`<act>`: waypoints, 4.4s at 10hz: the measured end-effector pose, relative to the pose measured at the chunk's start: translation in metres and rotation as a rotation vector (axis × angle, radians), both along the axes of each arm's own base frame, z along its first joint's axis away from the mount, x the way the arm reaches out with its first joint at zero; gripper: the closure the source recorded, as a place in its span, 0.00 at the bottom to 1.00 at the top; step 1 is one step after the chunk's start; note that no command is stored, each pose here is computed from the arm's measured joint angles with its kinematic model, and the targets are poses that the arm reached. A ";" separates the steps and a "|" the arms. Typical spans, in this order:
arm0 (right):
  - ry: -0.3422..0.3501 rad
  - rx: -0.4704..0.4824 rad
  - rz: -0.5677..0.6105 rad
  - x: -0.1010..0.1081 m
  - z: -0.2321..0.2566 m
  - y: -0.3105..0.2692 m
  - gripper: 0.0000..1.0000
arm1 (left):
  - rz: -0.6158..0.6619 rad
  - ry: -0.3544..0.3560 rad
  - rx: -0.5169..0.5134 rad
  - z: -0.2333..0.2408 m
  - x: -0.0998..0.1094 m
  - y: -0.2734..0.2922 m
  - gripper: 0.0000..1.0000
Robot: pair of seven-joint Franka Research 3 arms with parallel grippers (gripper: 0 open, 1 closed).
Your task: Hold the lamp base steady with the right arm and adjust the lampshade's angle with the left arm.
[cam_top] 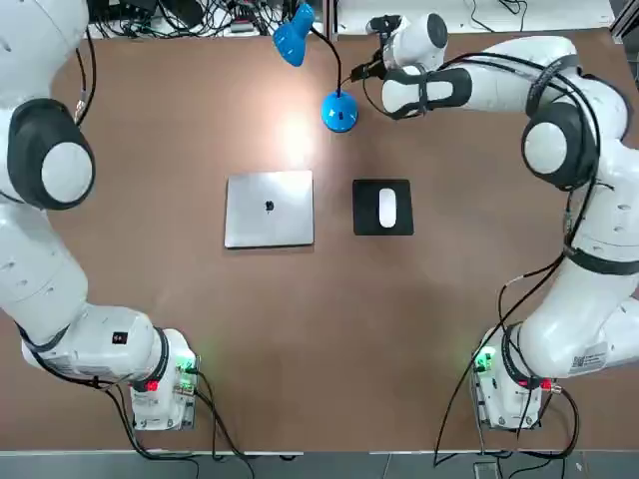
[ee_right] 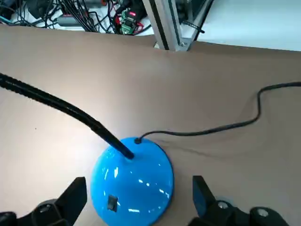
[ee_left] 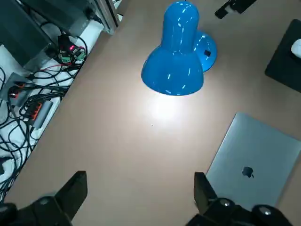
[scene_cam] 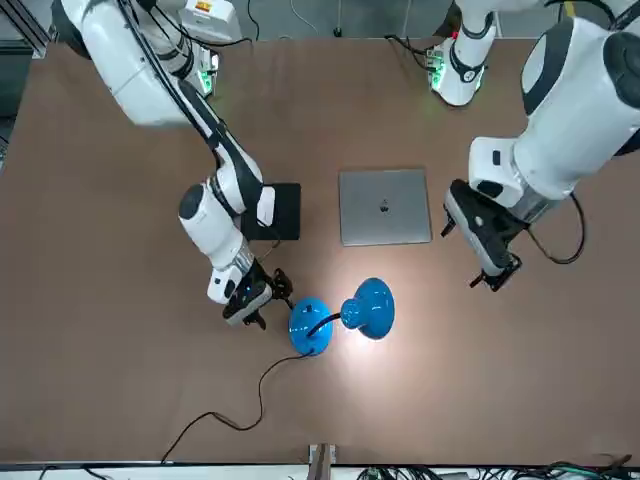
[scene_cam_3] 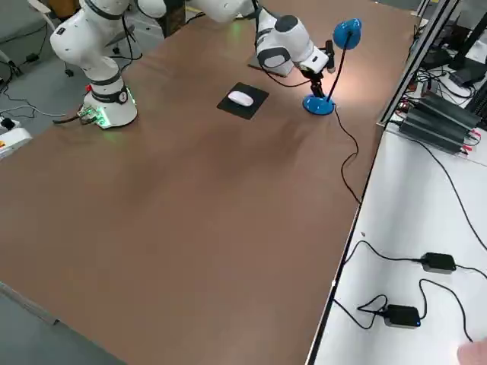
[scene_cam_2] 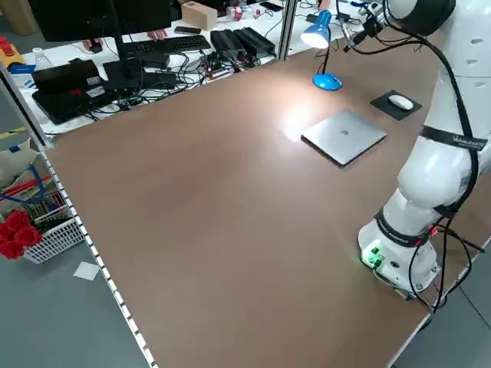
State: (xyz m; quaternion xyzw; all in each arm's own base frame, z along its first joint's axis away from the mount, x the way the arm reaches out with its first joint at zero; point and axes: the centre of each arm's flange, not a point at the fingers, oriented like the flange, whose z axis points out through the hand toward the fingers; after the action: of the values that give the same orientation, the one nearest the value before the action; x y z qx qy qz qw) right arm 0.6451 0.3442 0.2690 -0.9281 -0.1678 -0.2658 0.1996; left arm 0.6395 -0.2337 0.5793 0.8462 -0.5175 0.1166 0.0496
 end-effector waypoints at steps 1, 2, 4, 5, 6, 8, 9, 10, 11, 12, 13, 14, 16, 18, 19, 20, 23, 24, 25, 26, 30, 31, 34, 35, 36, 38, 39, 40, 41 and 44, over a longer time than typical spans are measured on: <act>-0.008 0.015 0.006 0.001 -0.008 0.012 0.01 | -0.022 0.013 -0.003 -0.010 0.001 -0.013 0.00; -0.013 0.021 0.016 -0.001 -0.018 0.022 0.01 | -0.044 0.029 -0.006 -0.021 0.002 -0.028 0.00; -0.041 0.019 0.041 -0.004 -0.041 0.034 0.02 | -0.084 0.054 -0.048 -0.038 0.009 -0.050 0.00; -0.057 0.017 0.050 -0.002 -0.048 0.037 0.02 | -0.131 0.064 -0.077 -0.046 0.012 -0.058 0.00; -0.074 0.012 0.059 0.003 -0.051 0.039 0.02 | -0.180 0.063 -0.117 -0.054 0.014 -0.070 0.00; -0.116 -0.003 0.083 0.013 -0.054 0.043 0.04 | -0.235 0.043 -0.184 -0.066 0.016 -0.094 0.00; -0.133 -0.015 0.094 0.017 -0.059 0.046 0.04 | -0.240 0.025 -0.205 -0.070 0.018 -0.100 0.00; -0.145 -0.033 0.103 0.019 -0.068 0.049 0.06 | -0.233 0.003 -0.217 -0.071 0.022 -0.101 0.00; -0.150 -0.047 0.110 0.019 -0.078 0.054 0.06 | -0.226 -0.019 -0.226 -0.071 0.026 -0.100 0.00; -0.150 -0.054 0.116 0.018 -0.087 0.059 0.07 | -0.232 -0.040 -0.231 -0.073 0.030 -0.099 0.00; -0.150 -0.055 0.119 0.018 -0.092 0.061 0.10 | -0.246 -0.058 -0.234 -0.075 0.033 -0.099 0.00; -0.152 -0.055 0.120 0.018 -0.093 0.062 0.18 | -0.255 -0.063 -0.243 -0.078 0.035 -0.098 0.00; -0.156 -0.054 0.123 0.018 -0.091 0.065 0.32 | -0.273 -0.058 -0.281 -0.085 0.039 -0.097 0.00; -0.156 -0.054 0.124 0.017 -0.091 0.065 0.39 | -0.253 -0.068 -0.328 -0.092 0.044 -0.098 0.00; -0.157 -0.054 0.123 0.017 -0.091 0.065 0.41 | -0.247 -0.065 -0.339 -0.096 0.045 -0.099 0.00; -0.157 -0.054 0.123 0.018 -0.091 0.065 0.45 | -0.244 -0.067 -0.344 -0.099 0.046 -0.101 0.00; -0.154 -0.055 0.124 0.017 -0.093 0.065 0.60 | -0.238 -0.088 -0.356 -0.110 0.048 -0.111 0.00; -0.153 -0.056 0.124 0.017 -0.094 0.065 0.62 | -0.233 -0.099 -0.361 -0.114 0.050 -0.114 0.00; -0.152 -0.056 0.124 0.017 -0.095 0.065 0.65 | -0.230 -0.106 -0.366 -0.119 0.051 -0.117 0.00; -0.152 -0.056 0.123 0.017 -0.095 0.065 0.70 | -0.222 -0.098 -0.380 -0.126 0.052 -0.119 0.00; -0.152 -0.057 0.123 0.017 -0.095 0.064 0.76 | -0.179 -0.077 -0.434 -0.150 0.059 -0.121 0.03; -0.152 -0.057 0.123 0.017 -0.095 0.064 0.76 | -0.178 -0.081 -0.436 -0.150 0.059 -0.121 0.04; -0.153 -0.058 0.124 0.017 -0.096 0.064 0.83 | -0.170 -0.075 -0.456 -0.149 0.059 -0.123 0.06; -0.158 -0.061 0.128 0.017 -0.096 0.064 0.84 | -0.162 -0.064 -0.470 -0.152 0.059 -0.123 0.06; -0.161 -0.064 0.132 0.018 -0.096 0.064 0.85 | -0.154 -0.052 -0.483 -0.157 0.059 -0.124 0.05; -0.163 -0.066 0.135 0.018 -0.096 0.064 0.85 | -0.139 -0.033 -0.512 -0.169 0.061 -0.124 0.05; -0.163 -0.067 0.135 0.018 -0.096 0.064 0.85 | -0.137 -0.031 -0.514 -0.172 0.062 -0.124 0.04; -0.163 -0.067 0.135 0.018 -0.096 0.064 0.85 | -0.150 -0.036 -0.512 -0.172 0.062 -0.124 0.04; -0.164 -0.066 0.135 0.018 -0.096 0.064 0.85 | -0.174 -0.048 -0.511 -0.172 0.062 -0.125 0.04; -0.164 -0.067 0.135 0.018 -0.096 0.064 0.85 | -0.209 -0.058 -0.524 -0.169 0.056 -0.136 0.04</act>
State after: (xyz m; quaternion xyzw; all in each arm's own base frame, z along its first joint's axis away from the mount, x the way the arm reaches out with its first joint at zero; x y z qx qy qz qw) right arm 0.6626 0.4080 0.1727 -0.8959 -0.2545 -0.3210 0.1717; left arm 0.6957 -0.3700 0.4100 0.7430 -0.5554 0.2648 0.2635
